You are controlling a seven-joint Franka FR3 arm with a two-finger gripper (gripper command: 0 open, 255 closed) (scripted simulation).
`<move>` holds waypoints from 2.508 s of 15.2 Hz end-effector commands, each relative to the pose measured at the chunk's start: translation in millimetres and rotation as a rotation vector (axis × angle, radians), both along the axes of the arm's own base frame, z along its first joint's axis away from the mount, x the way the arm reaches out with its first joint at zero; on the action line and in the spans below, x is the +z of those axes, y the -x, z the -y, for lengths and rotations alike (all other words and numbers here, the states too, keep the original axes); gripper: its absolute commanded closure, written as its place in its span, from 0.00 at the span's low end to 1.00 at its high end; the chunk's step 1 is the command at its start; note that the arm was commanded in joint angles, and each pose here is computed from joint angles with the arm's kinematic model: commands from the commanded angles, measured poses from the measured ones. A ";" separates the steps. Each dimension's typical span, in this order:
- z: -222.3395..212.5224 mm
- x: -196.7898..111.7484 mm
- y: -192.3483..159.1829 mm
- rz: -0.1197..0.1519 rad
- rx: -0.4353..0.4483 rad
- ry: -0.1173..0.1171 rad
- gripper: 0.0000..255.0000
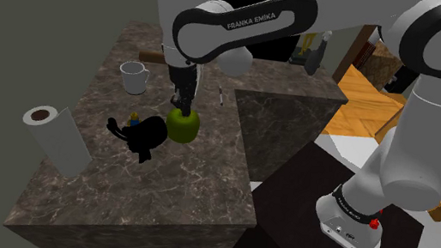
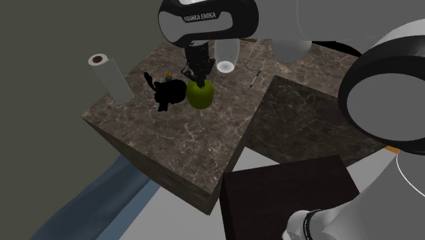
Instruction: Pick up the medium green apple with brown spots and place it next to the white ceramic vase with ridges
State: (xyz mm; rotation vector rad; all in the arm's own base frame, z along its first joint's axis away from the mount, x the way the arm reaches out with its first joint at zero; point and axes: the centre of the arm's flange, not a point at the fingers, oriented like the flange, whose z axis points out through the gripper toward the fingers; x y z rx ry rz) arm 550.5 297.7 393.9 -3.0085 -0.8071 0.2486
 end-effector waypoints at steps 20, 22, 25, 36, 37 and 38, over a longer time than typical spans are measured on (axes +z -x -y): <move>0.1 105.5 0.0 0.000 0.000 0.000 1.00; 0.1 116.0 0.0 0.000 0.000 0.000 1.00; 0.1 131.9 0.0 0.000 0.000 0.000 1.00; 0.1 189.9 0.0 0.000 0.000 0.000 1.00; 0.1 195.2 0.0 0.000 0.000 0.000 1.00; 0.1 200.5 0.0 0.000 0.000 0.000 1.00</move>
